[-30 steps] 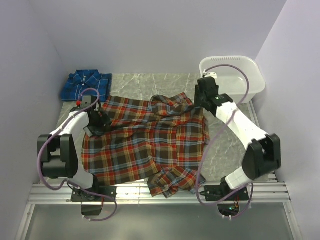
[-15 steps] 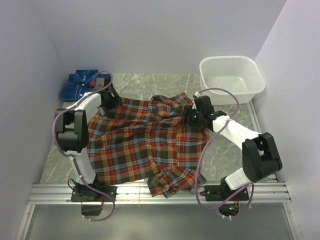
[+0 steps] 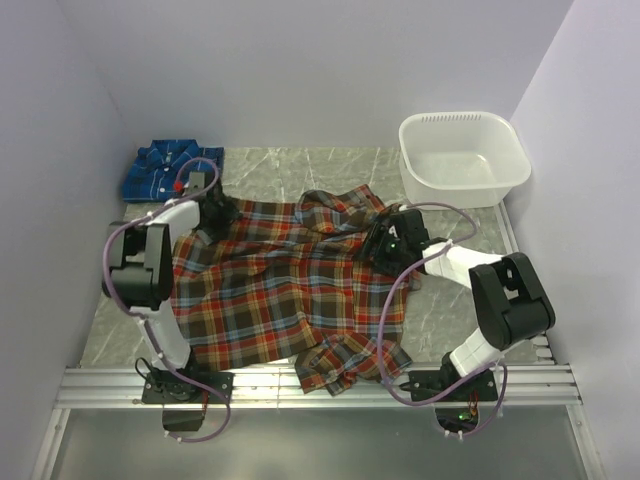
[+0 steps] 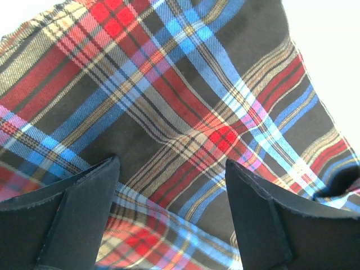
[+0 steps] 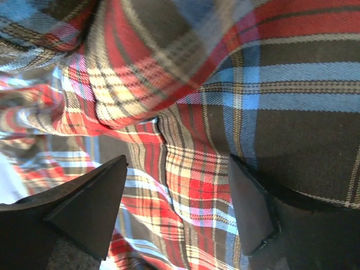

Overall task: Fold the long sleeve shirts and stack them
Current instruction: Flatten the shirt out

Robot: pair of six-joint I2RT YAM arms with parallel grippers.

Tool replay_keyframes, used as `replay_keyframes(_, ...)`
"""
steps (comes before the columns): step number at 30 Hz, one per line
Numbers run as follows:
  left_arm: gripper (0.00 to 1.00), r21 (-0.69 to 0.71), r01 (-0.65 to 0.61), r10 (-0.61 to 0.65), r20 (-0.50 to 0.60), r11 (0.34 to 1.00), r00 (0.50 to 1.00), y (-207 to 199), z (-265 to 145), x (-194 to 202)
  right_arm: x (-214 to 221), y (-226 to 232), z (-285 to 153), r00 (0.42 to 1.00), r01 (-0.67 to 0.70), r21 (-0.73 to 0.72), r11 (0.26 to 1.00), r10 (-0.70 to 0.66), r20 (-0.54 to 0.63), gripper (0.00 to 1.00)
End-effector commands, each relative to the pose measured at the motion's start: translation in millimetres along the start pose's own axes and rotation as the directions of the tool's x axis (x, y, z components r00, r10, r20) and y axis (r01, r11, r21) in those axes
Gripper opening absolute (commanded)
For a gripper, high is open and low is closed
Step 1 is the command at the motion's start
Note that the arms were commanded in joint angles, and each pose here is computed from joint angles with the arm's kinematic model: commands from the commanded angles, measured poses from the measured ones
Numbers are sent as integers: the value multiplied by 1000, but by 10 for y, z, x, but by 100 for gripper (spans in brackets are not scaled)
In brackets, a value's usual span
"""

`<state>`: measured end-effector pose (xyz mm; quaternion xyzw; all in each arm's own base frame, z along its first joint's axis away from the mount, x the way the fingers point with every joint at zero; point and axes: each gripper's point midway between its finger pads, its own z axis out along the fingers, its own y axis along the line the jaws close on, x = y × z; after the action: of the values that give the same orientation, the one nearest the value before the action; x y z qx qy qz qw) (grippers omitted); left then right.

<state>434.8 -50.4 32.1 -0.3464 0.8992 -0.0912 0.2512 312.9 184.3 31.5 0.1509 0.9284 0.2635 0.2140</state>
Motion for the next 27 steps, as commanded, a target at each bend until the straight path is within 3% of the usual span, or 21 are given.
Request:
replay_keyframes(1,83,-128,127,-139,-95,984,986,575,-51,370,281,-377,-20,989,-128,98,987,135,-68,82)
replay_keyframes(5,83,-196,261,-282,-86,945,956,1157,-209,521,503,-637,-152,974,-187,172,967,205,-95,86)
replay_keyframes(8,83,-192,330,-343,-39,924,938,1387,-389,497,582,-721,-240,974,-185,190,964,205,-91,86)
replay_keyframes(11,83,-160,318,-323,-6,934,946,1388,-542,410,488,-754,-331,990,-120,223,967,133,-47,86)
replay_keyframes(15,86,-83,222,-222,6,972,975,1186,-692,249,87,-447,-533,994,91,219,971,-103,47,85)
replay_keyframes(19,88,-31,72,-69,77,997,995,803,-905,1,-296,126,-716,913,353,193,916,-382,143,82)
replay_keyframes(23,88,20,-95,92,115,995,989,333,-1026,6,-684,861,-808,810,514,79,854,-513,283,76)
replay_keyframes(27,88,88,-179,171,96,980,981,37,-968,114,-886,1236,-639,752,605,42,795,-588,299,76)
